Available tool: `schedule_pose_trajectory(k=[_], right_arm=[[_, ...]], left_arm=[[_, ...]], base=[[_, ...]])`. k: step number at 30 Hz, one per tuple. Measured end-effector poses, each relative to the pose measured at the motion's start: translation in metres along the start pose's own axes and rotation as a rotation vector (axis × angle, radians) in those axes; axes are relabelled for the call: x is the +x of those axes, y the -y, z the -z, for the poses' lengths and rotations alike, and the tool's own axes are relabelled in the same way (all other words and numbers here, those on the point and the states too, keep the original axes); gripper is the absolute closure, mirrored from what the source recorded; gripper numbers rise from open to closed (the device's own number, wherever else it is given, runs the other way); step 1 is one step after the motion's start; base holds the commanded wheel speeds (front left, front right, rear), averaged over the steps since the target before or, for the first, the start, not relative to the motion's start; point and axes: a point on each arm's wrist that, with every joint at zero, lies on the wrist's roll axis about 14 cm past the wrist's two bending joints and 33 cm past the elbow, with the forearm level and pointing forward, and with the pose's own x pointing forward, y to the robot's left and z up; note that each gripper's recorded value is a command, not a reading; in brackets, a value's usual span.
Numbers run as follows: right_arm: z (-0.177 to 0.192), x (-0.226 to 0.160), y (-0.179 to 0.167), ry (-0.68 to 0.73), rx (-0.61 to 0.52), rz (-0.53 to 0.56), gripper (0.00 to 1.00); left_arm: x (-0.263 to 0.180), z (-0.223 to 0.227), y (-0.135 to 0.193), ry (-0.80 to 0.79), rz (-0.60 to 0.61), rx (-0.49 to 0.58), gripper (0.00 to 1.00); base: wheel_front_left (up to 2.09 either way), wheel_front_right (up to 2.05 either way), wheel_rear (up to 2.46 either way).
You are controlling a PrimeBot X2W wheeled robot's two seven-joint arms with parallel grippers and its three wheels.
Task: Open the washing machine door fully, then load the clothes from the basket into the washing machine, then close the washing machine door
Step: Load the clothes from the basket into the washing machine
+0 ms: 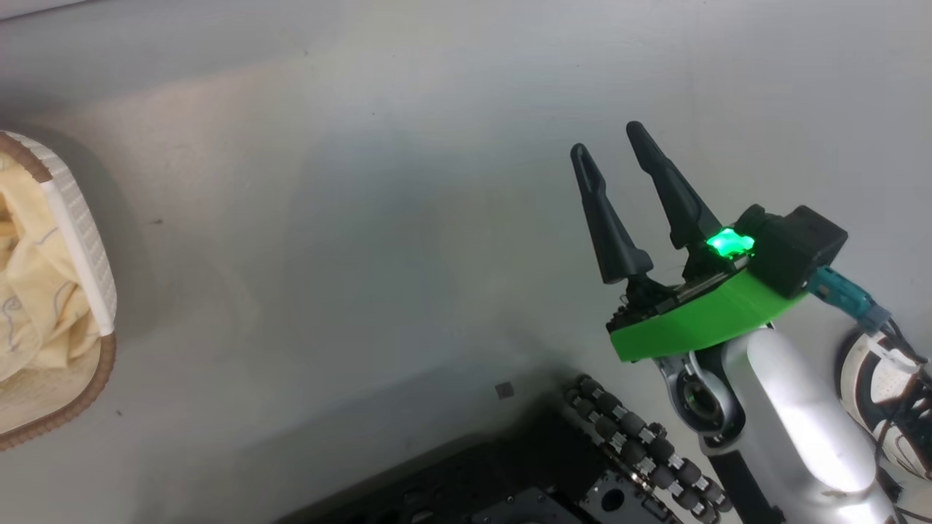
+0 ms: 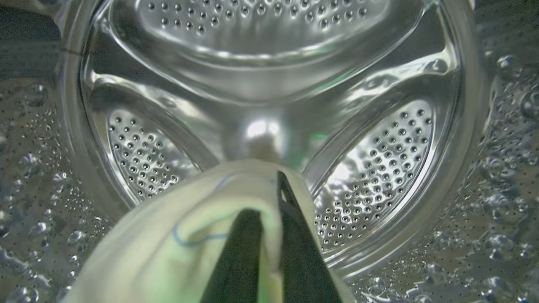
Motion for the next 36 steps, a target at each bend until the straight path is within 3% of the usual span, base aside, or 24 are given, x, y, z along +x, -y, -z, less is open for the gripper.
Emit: schedule_pose_trajectory(k=[14,15,16,17,26,36], right_arm=[[-0.003,0.001,-0.003,0.009,-0.001,-0.011,0.00],[-0.004,0.001,-0.004,0.011,-0.001,-0.012,0.00],[-0.005,0.001,-0.004,0.012,-0.001,-0.013,0.00],[-0.006,0.001,-0.005,0.014,-0.001,-0.015,0.00],[-0.012,0.001,-0.008,0.032,-0.007,-0.023,0.00],[-0.030,0.002,-0.011,0.080,-0.028,-0.033,0.00]], left_arm=[[-0.023,0.075,0.009,-0.282,0.023,0.024,1.00],[-0.024,0.077,0.009,-0.291,0.025,0.029,0.71],[-0.025,0.078,0.009,-0.297,0.026,0.035,0.08],[-0.025,0.078,0.009,-0.302,0.024,0.032,0.00],[-0.033,0.076,0.009,-0.316,0.028,0.044,0.00],[-0.059,0.074,0.030,-0.345,0.080,0.026,0.00]], base=[[0.00,0.00,0.00],[0.00,0.00,0.00],[0.00,0.00,0.00],[0.00,0.00,0.00],[0.00,0.00,0.00],[0.00,0.00,0.00]])
